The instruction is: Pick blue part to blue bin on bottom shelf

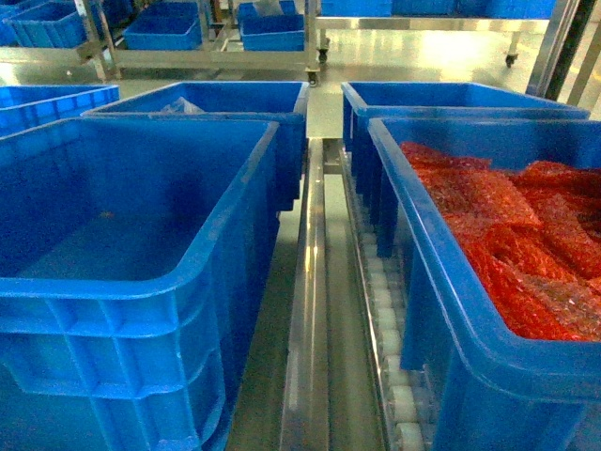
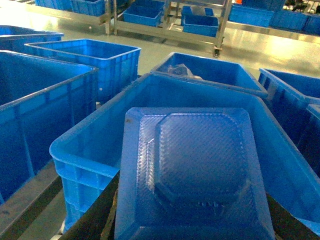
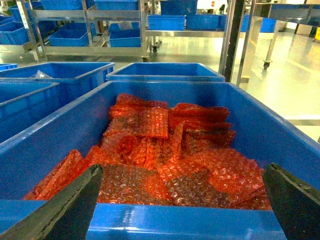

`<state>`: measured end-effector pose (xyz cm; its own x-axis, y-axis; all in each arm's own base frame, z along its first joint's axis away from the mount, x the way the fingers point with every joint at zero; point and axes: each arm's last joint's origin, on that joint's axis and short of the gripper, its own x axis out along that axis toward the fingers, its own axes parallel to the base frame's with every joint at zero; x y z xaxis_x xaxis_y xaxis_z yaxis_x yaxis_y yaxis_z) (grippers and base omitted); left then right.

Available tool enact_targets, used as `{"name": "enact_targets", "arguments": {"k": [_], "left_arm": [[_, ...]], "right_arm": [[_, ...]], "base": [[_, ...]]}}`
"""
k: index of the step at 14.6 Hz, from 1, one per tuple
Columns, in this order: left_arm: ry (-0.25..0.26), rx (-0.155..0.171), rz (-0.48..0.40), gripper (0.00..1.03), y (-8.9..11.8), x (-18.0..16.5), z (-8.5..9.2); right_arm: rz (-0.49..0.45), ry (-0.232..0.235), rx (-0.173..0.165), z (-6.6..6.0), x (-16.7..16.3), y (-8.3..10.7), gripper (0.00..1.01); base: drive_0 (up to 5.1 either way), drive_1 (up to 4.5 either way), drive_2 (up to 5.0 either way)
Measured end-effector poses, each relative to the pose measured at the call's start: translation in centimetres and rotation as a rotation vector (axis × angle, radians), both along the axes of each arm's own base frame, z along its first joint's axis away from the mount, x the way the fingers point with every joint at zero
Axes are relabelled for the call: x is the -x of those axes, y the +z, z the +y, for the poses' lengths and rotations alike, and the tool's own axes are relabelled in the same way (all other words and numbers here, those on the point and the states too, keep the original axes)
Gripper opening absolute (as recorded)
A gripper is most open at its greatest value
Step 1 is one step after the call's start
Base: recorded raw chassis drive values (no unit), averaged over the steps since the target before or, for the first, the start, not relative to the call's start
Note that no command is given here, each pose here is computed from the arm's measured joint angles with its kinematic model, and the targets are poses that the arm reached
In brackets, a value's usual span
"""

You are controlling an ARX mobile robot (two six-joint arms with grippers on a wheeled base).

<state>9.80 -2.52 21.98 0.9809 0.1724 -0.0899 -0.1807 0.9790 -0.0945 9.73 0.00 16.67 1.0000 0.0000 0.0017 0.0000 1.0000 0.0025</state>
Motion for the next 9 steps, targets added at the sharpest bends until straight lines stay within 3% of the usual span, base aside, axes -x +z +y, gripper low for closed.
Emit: {"name": "enact_targets", "arguments": {"k": [7, 8, 9], "left_arm": [[0.0, 0.0, 0.0, 0.43, 0.0, 0.0, 0.0], [0.09, -0.055, -0.027, 0.43, 0.51, -0.02, -0.3], [0.092, -0.061, -0.03, 0.43, 0.58, -0.03, -0.4]], "right_arm": [[0.0, 0.0, 0.0, 0.0, 0.0, 0.0, 0.98], [0.0, 0.0, 0.0, 0.0, 0.0, 0.0, 0.98], [0.0, 0.0, 0.0, 0.0, 0.0, 0.0, 0.98]], "base": [[0.0, 0.0, 0.0], [0.0, 0.0, 0.0], [0.0, 0.0, 0.0]]}}
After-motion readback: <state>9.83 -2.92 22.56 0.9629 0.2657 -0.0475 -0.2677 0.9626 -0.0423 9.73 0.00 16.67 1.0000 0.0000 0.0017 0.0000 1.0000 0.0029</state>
